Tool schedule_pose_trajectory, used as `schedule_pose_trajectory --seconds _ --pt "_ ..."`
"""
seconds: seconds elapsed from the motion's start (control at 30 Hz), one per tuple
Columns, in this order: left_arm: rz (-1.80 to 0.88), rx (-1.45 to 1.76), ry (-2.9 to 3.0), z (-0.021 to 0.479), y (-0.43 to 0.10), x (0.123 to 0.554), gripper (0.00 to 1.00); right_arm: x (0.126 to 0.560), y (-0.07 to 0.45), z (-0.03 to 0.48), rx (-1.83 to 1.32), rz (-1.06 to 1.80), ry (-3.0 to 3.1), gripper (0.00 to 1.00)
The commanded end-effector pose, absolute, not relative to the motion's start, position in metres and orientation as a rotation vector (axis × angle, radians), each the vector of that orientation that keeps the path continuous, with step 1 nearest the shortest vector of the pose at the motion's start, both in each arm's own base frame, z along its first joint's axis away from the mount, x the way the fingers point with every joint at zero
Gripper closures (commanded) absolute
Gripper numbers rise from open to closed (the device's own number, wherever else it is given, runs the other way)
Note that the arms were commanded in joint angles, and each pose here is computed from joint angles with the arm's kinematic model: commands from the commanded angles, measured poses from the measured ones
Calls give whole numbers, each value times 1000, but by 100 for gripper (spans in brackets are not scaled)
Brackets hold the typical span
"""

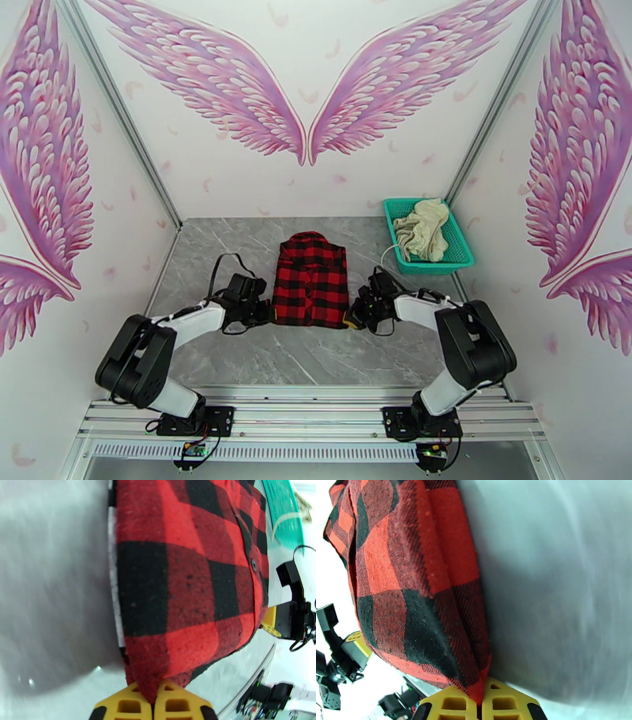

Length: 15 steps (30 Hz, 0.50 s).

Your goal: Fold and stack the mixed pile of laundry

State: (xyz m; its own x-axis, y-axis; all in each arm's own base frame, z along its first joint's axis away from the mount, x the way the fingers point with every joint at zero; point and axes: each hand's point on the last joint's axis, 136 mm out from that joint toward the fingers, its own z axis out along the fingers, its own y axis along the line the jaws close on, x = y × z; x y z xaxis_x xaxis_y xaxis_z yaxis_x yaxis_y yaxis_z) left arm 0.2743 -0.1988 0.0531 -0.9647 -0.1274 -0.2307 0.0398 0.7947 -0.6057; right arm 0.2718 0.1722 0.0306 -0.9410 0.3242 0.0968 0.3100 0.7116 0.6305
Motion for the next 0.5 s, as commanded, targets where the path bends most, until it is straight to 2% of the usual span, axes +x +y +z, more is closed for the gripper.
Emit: schedule_pose_trajectory --seconds 0.0,0.17,0.33,0.47 --pt "-878 -119 2713 65 -186 261 100 248 158 37 565 952 2930 99" --pt "-883 -51 2638 110 -192 278 100 275 159 85 516 939 2832 99" --pt "-877 -20 2567 159 -198 316 100 324 164 143 452 901 2725 99" --pt "-894 -1 2532 189 -201 355 100 365 168 169 413 877 2668 100"
